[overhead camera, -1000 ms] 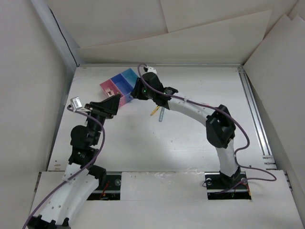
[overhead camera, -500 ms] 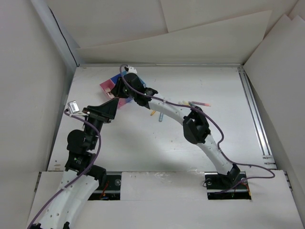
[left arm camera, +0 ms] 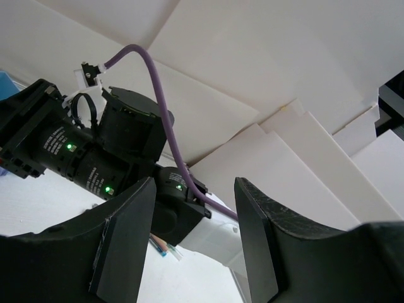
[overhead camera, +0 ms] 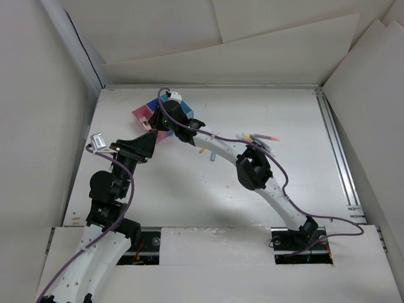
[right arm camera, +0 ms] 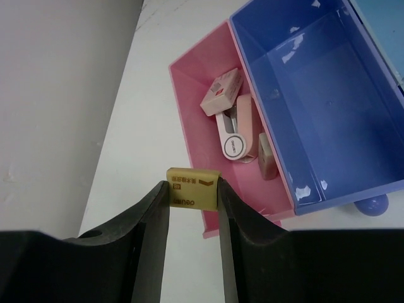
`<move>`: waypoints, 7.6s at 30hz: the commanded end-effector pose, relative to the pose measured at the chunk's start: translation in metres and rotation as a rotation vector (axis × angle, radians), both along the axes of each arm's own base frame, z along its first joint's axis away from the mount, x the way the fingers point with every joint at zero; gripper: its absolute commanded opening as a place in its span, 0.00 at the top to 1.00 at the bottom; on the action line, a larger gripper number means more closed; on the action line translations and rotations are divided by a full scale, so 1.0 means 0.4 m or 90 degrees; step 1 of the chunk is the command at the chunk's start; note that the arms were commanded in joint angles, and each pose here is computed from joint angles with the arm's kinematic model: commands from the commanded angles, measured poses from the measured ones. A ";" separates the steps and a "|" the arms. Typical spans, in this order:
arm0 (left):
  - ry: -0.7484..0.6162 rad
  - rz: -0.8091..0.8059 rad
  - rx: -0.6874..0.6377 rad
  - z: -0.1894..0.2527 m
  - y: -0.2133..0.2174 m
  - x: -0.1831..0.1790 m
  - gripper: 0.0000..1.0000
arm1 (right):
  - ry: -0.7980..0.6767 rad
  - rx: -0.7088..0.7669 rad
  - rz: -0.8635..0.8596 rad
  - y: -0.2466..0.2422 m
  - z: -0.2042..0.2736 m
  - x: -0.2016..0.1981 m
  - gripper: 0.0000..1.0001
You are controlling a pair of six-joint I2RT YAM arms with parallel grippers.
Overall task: Sort the stationery into containers
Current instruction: Place the stationery in the storage box, then pick up the pen from the center of the board, then place the pen in the storage box, then pick up the pen from the center of the board, then place the pen in the storage box.
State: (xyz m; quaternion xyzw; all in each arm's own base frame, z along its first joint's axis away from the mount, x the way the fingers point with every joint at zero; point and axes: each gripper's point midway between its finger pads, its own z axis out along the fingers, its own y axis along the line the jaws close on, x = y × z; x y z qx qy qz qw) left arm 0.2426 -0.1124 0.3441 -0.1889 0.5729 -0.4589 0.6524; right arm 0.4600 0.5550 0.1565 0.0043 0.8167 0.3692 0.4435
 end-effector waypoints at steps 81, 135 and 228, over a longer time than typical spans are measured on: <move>0.418 -0.205 0.789 -0.776 -0.376 0.414 0.73 | 0.004 -0.039 -0.225 -0.957 0.119 -0.344 0.57; 0.481 0.100 0.192 -0.483 0.030 0.723 0.85 | 0.003 -0.038 -0.225 -0.960 0.100 -0.350 0.57; 0.471 0.124 0.172 -0.523 0.004 0.701 1.00 | 0.007 -0.026 -0.253 -1.007 0.091 -0.346 0.57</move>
